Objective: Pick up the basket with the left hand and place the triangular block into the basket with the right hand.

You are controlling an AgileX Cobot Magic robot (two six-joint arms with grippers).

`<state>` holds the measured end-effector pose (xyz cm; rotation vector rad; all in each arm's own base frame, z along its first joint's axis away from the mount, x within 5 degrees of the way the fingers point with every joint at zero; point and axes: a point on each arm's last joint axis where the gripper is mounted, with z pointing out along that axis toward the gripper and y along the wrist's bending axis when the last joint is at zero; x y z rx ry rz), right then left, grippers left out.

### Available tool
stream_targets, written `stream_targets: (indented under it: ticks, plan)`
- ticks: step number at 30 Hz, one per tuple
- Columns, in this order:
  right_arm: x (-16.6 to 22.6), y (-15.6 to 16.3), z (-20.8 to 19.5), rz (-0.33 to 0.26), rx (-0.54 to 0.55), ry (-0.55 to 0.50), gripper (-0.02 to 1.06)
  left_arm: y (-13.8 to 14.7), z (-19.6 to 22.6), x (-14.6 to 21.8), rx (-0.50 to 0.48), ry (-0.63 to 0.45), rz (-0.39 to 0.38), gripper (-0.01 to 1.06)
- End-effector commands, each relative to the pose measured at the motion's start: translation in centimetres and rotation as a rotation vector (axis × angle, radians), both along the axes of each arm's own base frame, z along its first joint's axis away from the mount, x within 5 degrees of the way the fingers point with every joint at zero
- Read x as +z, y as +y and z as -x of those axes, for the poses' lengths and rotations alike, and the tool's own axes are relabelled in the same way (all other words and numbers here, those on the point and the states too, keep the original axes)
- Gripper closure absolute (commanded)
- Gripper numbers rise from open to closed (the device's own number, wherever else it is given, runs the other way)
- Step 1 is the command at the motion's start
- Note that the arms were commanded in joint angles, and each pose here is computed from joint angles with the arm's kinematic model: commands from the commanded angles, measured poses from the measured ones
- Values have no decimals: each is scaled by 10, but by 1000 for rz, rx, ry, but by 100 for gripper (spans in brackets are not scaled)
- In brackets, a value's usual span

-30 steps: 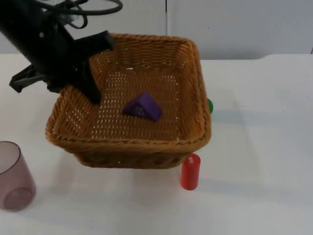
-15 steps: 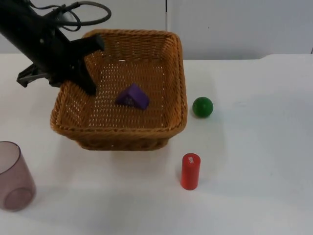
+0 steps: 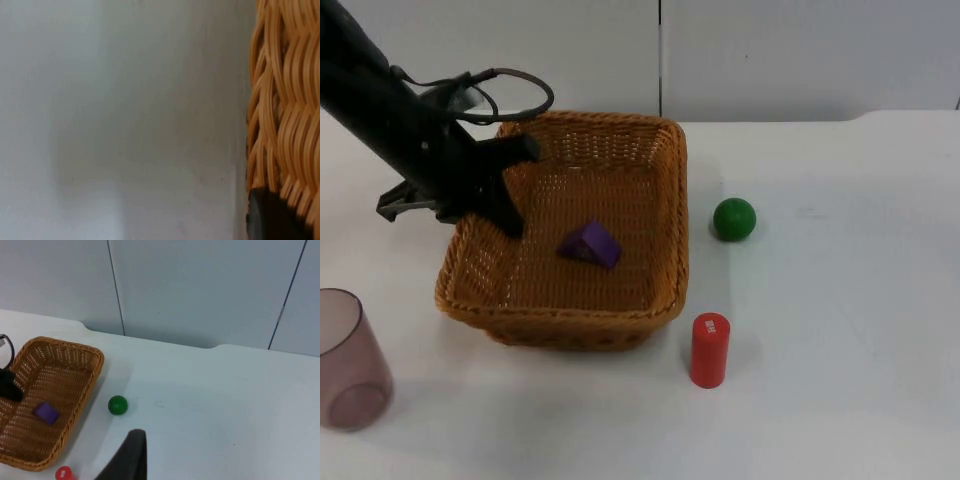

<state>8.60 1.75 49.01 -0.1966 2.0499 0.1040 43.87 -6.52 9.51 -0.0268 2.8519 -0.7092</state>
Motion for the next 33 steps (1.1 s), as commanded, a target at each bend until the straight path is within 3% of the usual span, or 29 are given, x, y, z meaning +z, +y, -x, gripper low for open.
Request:
stream_targets:
  ticks: [1, 2, 7, 33]
  plan:
    - [1, -2, 2, -5, -14, -4, 0, 0, -4, 4, 24, -2, 68, 105]
    - [1, -2, 2, -7, -15, -3, 0, 1, -6, 4, 38, -4, 105, 105]
    - [1, -2, 2, -11, -17, -3, 0, 3, -7, 3, 45, -5, 110, 105]
    - [1, -2, 2, -21, -22, -1, 0, 9, -4, -8, 30, 32, 29, 105]
